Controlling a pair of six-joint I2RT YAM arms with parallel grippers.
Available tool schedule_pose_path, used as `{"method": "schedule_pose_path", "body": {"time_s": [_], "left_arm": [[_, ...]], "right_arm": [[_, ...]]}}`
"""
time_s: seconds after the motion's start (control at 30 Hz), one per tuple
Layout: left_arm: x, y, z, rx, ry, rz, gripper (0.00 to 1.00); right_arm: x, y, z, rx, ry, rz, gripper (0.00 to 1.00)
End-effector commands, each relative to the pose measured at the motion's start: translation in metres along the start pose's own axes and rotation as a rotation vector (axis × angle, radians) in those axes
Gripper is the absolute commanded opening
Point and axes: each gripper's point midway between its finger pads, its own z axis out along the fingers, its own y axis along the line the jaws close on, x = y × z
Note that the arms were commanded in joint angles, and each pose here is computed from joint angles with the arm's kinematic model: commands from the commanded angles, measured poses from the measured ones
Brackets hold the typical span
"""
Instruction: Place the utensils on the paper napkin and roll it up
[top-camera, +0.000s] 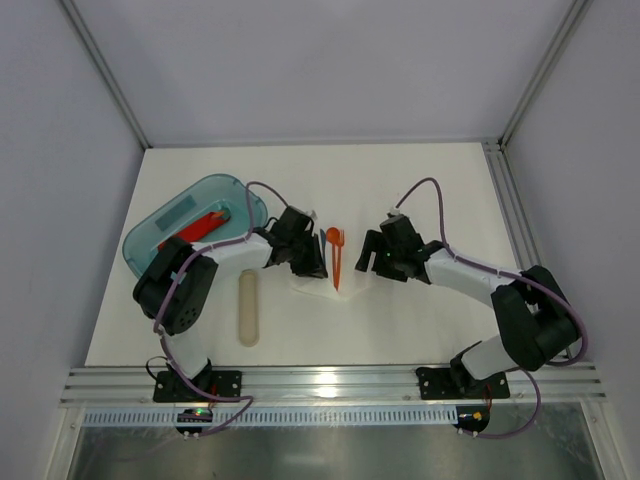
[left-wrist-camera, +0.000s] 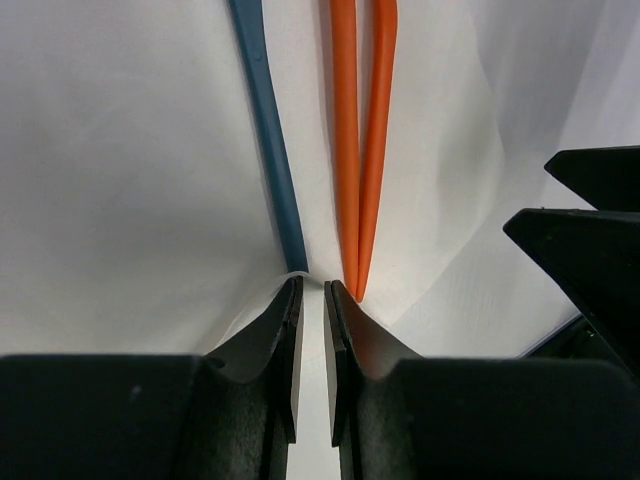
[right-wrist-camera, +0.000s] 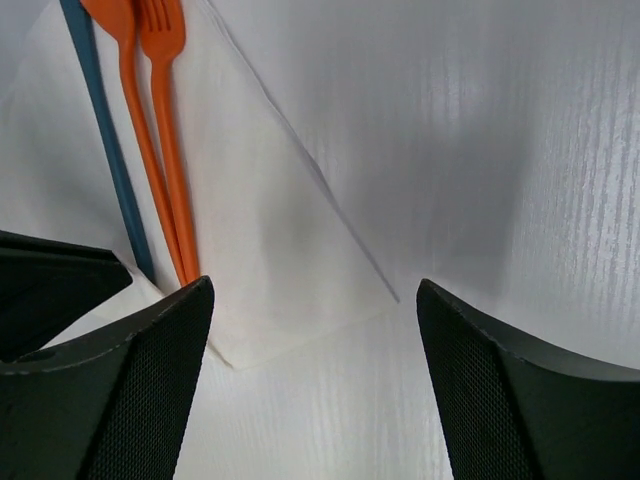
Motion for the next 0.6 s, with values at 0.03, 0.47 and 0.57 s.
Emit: {"method": "schedule_pose_path", "body": {"time_s": [0.03,0.47,0.57], "left_arm": [[-0.002,0.0,0.002,0.016,-0.023,0.022,0.18],[0.003,0.007,0.007,0.002,-0.027,-0.012,0.18],[0.003,0.008,0.007,-0.002,-0.03,-0.01,0.18]], "right_arm": [[-0.003,-0.006,0.006,0.043,-0.022,0.078,0.83],[0.009,-0.019,0.012,0.106,-0.019,0.254,0.87],[0.012,-0.015,0.012,0.097,-0.011,0.272,0.87]]}}
